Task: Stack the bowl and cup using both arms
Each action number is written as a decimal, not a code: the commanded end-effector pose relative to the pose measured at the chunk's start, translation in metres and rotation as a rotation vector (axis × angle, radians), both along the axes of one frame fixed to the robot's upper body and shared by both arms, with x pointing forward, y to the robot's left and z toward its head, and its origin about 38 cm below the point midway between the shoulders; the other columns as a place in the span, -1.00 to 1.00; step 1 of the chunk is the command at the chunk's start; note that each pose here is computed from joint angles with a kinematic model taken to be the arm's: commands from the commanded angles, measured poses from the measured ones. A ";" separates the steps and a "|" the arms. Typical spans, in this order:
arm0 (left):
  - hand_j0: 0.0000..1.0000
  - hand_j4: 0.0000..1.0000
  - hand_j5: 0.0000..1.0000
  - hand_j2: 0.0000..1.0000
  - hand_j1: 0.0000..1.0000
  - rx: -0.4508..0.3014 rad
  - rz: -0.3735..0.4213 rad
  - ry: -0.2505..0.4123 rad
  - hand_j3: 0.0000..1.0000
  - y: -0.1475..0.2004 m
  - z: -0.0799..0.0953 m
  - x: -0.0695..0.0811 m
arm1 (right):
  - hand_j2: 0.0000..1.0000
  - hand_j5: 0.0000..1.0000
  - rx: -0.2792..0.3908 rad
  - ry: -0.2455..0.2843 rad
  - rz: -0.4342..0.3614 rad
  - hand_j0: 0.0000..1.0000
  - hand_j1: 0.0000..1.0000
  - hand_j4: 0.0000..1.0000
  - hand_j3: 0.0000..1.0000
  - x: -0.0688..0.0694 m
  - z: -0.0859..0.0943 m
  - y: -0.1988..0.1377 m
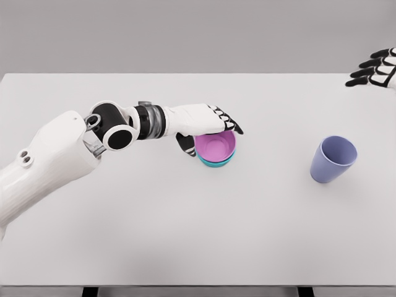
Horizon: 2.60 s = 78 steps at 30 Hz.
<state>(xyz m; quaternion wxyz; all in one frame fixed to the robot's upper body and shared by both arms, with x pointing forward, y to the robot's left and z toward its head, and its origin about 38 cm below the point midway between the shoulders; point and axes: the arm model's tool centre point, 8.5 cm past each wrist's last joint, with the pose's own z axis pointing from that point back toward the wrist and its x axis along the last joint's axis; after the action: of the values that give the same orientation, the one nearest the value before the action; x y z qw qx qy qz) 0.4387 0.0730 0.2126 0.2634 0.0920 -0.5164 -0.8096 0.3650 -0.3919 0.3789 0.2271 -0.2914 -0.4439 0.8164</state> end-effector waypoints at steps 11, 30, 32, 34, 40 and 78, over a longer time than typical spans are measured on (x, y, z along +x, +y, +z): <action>1.00 1.00 1.00 1.00 1.00 -0.313 -0.171 -0.112 1.00 0.105 0.104 -0.033 | 0.99 0.99 0.100 0.155 0.075 0.99 0.99 0.99 0.99 0.003 -0.063 0.029; 1.00 1.00 1.00 1.00 1.00 -0.774 0.208 0.142 1.00 0.295 0.044 -0.058 | 0.99 0.99 0.087 0.271 0.075 0.99 0.99 0.99 0.99 -0.003 -0.103 0.031; 1.00 1.00 1.00 1.00 1.00 -0.775 0.214 0.145 1.00 0.296 0.042 -0.057 | 0.99 0.99 0.087 0.273 0.079 0.99 0.99 0.99 0.99 -0.003 -0.104 0.032; 1.00 1.00 1.00 1.00 1.00 -0.775 0.218 0.152 1.00 0.296 0.039 -0.058 | 0.99 0.99 0.086 0.278 0.080 0.99 0.99 0.99 0.99 -0.004 -0.105 0.033; 1.00 1.00 1.00 1.00 1.00 -0.780 0.219 0.157 1.00 0.295 0.037 -0.058 | 1.00 1.00 0.097 0.287 0.084 1.00 1.00 1.00 1.00 -0.003 -0.110 0.035; 1.00 1.00 1.00 1.00 1.00 -0.800 0.212 0.161 1.00 0.290 0.034 -0.058 | 0.98 0.98 0.123 0.347 0.012 0.98 0.98 0.98 0.98 0.014 -0.148 0.025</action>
<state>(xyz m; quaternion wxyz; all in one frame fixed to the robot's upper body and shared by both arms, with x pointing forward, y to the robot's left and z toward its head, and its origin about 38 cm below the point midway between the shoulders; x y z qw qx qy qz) 0.3810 0.3627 0.2456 0.3985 -0.0265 -0.7543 -0.5211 0.3789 -0.3678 0.2305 0.3123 -0.1293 -0.4481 0.8276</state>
